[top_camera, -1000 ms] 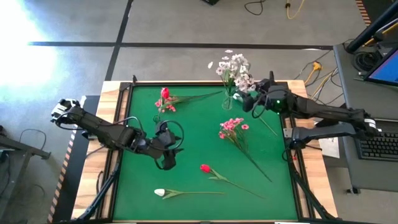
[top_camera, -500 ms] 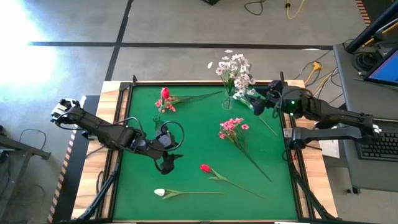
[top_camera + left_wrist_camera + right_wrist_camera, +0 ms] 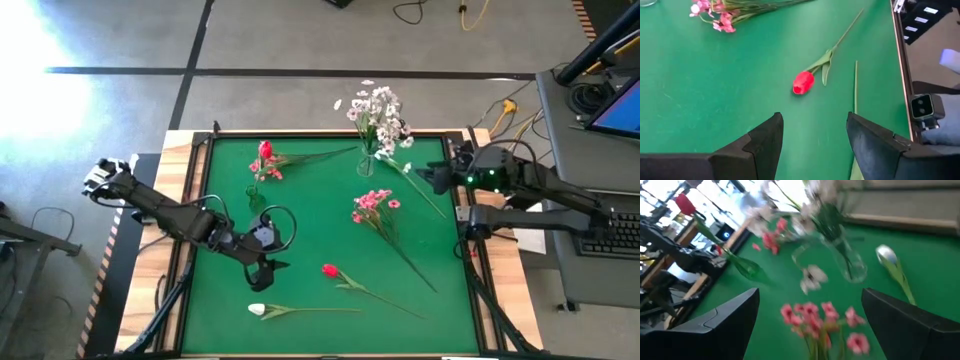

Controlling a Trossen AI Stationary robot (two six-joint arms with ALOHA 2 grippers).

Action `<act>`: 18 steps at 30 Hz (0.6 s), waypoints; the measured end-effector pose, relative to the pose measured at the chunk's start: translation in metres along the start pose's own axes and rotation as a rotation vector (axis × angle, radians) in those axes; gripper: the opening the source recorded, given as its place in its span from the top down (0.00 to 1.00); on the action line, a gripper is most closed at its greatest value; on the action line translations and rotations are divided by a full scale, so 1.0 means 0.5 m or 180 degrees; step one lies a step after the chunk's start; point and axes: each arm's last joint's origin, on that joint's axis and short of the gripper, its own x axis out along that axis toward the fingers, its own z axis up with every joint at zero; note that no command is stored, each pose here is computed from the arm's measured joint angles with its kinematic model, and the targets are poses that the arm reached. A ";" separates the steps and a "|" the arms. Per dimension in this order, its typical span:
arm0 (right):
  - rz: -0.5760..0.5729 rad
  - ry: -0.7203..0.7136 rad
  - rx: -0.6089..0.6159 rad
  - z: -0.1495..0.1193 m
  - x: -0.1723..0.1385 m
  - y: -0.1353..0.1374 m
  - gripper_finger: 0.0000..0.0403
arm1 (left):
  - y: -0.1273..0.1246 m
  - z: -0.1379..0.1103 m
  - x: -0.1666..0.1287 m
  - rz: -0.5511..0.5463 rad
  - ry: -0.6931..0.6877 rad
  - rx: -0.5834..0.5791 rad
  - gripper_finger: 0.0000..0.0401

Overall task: Sort flowers into vase by color
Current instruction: Put the bottom pink flowers into the green vase

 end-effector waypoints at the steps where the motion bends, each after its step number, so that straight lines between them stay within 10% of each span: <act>1: -0.0037 0.0064 0.0038 -0.004 0.000 -0.003 0.15 | -0.002 -0.002 0.000 -0.0007 0.0007 0.0010 0.49; 18: -0.0099 0.1304 0.0138 -0.052 0.042 0.009 0.16 | -0.014 -0.027 -0.002 -0.0081 0.0330 -0.0195 0.49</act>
